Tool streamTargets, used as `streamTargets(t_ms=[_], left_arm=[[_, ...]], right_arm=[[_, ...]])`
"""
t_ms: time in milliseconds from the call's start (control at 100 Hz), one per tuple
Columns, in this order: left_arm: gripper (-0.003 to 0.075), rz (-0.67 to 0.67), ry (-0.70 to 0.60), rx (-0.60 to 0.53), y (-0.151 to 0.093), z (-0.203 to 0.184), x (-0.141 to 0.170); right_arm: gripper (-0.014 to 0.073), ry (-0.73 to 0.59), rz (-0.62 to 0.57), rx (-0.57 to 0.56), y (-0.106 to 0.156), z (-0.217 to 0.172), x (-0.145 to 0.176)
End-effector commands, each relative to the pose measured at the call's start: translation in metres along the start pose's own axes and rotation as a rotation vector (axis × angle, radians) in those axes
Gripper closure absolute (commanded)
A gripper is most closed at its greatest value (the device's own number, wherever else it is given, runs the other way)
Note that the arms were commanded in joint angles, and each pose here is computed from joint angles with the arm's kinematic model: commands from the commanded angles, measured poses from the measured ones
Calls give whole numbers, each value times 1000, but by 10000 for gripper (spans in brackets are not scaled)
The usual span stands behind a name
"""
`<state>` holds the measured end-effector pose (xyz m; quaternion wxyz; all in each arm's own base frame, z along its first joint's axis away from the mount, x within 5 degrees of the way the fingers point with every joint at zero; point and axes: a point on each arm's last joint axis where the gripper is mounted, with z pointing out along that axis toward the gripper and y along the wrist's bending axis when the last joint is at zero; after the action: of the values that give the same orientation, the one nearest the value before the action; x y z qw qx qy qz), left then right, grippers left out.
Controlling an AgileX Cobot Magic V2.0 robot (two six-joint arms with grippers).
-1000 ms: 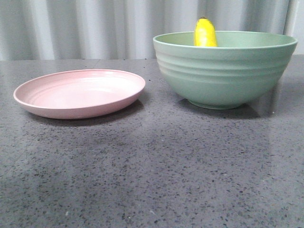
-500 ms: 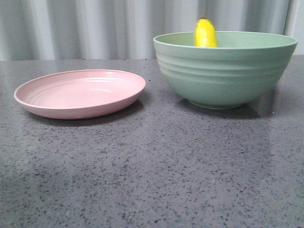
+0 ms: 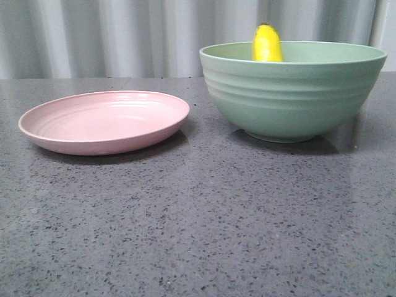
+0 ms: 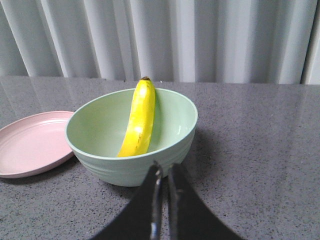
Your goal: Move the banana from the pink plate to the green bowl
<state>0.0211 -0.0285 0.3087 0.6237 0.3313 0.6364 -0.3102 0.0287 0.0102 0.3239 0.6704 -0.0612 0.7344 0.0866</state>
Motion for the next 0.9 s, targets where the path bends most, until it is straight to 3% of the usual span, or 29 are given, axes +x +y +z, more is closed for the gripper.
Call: streamTargets(t_ms=[0,620,760,890], left_arm=[[739,-10,-98,8,0,-2,-11],[739,-9,-61,6,0,3,1],[739,18,-30,-97,4,12,21],[739,28,-141,-280,14,20,41]], right_arm=[[675,-103,-21,8,0,-10,-7],[675,-130,-23,7,0,-17,-3],[675,-130,-23,7,0,-17,-3],[675,-130,-23,7,0,-17,-3]])
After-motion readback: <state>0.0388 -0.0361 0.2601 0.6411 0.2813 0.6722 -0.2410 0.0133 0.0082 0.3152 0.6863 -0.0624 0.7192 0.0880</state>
